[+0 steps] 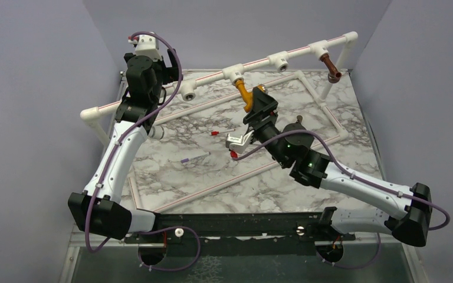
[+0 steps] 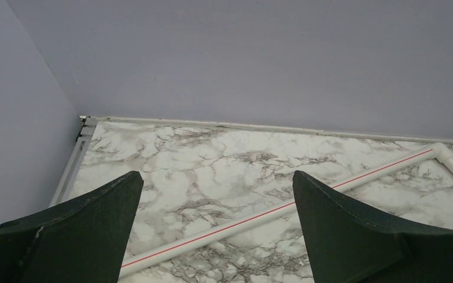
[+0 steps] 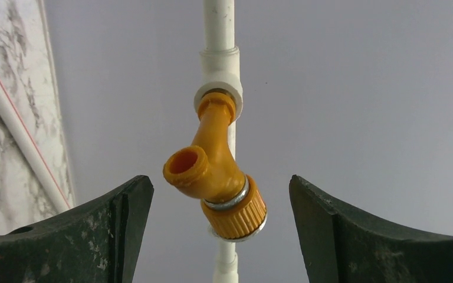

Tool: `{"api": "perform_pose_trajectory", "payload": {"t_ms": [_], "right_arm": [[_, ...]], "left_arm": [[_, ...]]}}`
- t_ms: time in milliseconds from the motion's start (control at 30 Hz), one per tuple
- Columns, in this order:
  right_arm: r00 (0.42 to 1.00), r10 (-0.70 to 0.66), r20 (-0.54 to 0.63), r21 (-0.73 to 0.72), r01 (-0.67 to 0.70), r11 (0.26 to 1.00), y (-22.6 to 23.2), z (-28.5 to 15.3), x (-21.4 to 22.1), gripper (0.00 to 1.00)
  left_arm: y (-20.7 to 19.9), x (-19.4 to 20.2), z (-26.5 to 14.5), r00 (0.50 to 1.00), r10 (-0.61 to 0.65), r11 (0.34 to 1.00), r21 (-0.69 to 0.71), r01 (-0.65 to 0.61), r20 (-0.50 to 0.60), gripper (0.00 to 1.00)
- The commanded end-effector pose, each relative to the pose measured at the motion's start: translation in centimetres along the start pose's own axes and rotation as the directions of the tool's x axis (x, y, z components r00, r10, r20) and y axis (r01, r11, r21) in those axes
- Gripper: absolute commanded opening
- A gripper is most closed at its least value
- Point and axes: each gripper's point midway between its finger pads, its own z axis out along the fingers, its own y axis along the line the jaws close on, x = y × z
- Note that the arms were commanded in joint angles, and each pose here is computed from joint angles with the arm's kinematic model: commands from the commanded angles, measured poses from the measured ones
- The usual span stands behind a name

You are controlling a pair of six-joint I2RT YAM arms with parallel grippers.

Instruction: Install the water faucets

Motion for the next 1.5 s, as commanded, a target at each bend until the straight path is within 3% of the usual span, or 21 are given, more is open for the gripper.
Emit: {"api": "perform_pose_trajectory", "payload": {"t_ms": [0,433,533,733,800,967,1067,1233,1467], "right_arm": [[0.981,-0.184,-0.062,0.043,0.186,0.982,-1.4,0.8,0.2,0.89],[0.978,-0.194,-0.076,0.043,0.198,0.979,0.3,2.6,-0.5,0.7],[0.979,-0.18,-0.096,0.04,0.184,0.982,0.5,2.7,-0.3,0.57],[0.979,-0.113,-0.169,0.058,0.125,0.99,0.5,2.6,0.6,0.18],[0.981,-0.059,-0.183,0.073,0.074,0.995,0.5,2.6,0.8,0.03],[0.95,0.278,-0.143,0.131,-0.26,0.957,0.4,2.8,0.0,0.01],[0.86,0.502,-0.088,0.175,-0.483,0.858,0.0,2.9,-0.4,0.01],[0.596,0.802,0.042,0.165,-0.796,0.583,-0.7,3.0,-2.2,0.0],[0.131,0.976,0.174,0.151,-0.983,0.105,-0.8,2.8,-3.6,0.01]], "left_arm": [[0.9,9.1,0.3,0.96,0.059,0.998,-0.01,-0.064,-0.274,0.99],[0.9,9.3,0.5,0.958,0.062,0.998,-0.009,-0.067,-0.28,0.99],[0.9,9.3,0.4,0.958,0.062,0.998,-0.009,-0.067,-0.28,0.99],[0.9,9.4,0.5,0.958,0.061,0.998,-0.008,-0.066,-0.282,0.99],[0.8,9.4,0.5,0.957,0.061,0.998,-0.007,-0.066,-0.282,0.99],[1.0,9.3,0.5,0.958,0.059,0.998,-0.01,-0.064,-0.282,0.99],[1.0,9.3,0.5,0.958,0.058,0.998,-0.011,-0.064,-0.281,0.99],[0.9,9.3,0.4,0.958,0.057,0.998,-0.008,-0.062,-0.281,0.99],[1.0,9.1,0.4,0.959,0.057,0.998,-0.01,-0.062,-0.277,0.99]]}}
